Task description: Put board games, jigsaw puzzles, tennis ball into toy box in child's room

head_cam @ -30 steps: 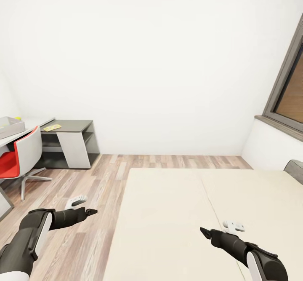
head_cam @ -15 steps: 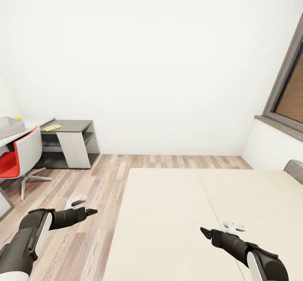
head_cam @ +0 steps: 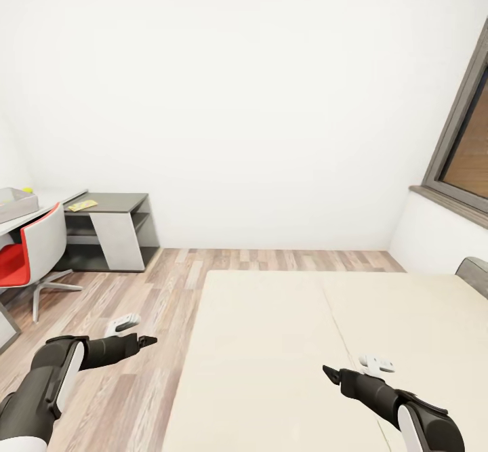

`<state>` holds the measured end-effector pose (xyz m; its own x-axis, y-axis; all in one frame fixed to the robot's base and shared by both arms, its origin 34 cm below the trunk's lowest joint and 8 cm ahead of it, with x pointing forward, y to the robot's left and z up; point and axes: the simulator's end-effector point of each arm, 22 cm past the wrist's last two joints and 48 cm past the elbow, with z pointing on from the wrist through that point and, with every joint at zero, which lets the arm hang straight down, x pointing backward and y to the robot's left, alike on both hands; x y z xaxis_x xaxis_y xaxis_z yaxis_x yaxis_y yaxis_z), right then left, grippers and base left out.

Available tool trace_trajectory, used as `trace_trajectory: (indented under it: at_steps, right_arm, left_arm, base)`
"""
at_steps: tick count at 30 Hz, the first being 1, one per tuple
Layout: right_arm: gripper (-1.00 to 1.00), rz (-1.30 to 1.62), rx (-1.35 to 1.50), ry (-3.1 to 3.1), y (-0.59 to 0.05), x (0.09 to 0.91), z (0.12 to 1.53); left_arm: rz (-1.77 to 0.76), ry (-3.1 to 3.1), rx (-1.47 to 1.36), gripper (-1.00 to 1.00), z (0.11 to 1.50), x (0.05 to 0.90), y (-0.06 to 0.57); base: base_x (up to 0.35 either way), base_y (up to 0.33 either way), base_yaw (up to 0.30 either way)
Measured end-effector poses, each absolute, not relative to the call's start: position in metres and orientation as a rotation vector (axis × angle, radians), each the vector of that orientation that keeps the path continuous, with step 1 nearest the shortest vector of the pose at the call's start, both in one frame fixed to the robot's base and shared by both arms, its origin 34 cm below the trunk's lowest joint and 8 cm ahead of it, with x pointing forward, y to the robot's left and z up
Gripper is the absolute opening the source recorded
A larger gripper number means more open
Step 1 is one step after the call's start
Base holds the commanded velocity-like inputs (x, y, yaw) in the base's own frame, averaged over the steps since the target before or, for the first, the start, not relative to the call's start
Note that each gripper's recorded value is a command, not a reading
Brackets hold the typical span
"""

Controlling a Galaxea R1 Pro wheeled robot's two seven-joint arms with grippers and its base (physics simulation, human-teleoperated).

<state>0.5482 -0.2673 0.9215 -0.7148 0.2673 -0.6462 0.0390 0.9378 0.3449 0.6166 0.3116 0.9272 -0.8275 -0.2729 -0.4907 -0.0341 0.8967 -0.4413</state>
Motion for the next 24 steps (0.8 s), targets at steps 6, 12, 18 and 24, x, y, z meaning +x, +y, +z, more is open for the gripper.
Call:
trace_trajectory:
  at_steps: [6,12,18,24]
  right_arm:
    - [1.0,0.399,0.216,2.344,-0.2672,0.5482,0.9216]
    - [1.0,0.4,0.216,2.344,-0.2671,0.5483,0.9216]
    - [1.0,0.4,0.216,2.344,-0.2669,0.5483,0.9216]
    - [1.0,0.4,0.216,2.344,-0.2669,0.5483,0.9216]
  left_arm:
    - [-0.567,2.496,-0.221,1.0,0.9273,0.6168,0.312]
    - [-0.566,2.496,-0.222,1.0,0.9273,0.6166,0.3124]
    - [-0.566,2.496,-0.222,1.0,0.9273,0.6166,0.3126]
    - [-0.567,2.496,-0.222,1.0,0.9272,0.6165,0.3122]
  base:
    - [0.0,-0.048,0.0]
    - [0.0,-0.01,0.0]
    - [0.0,-0.002,0.0]
    - [0.0,0.0,0.0]
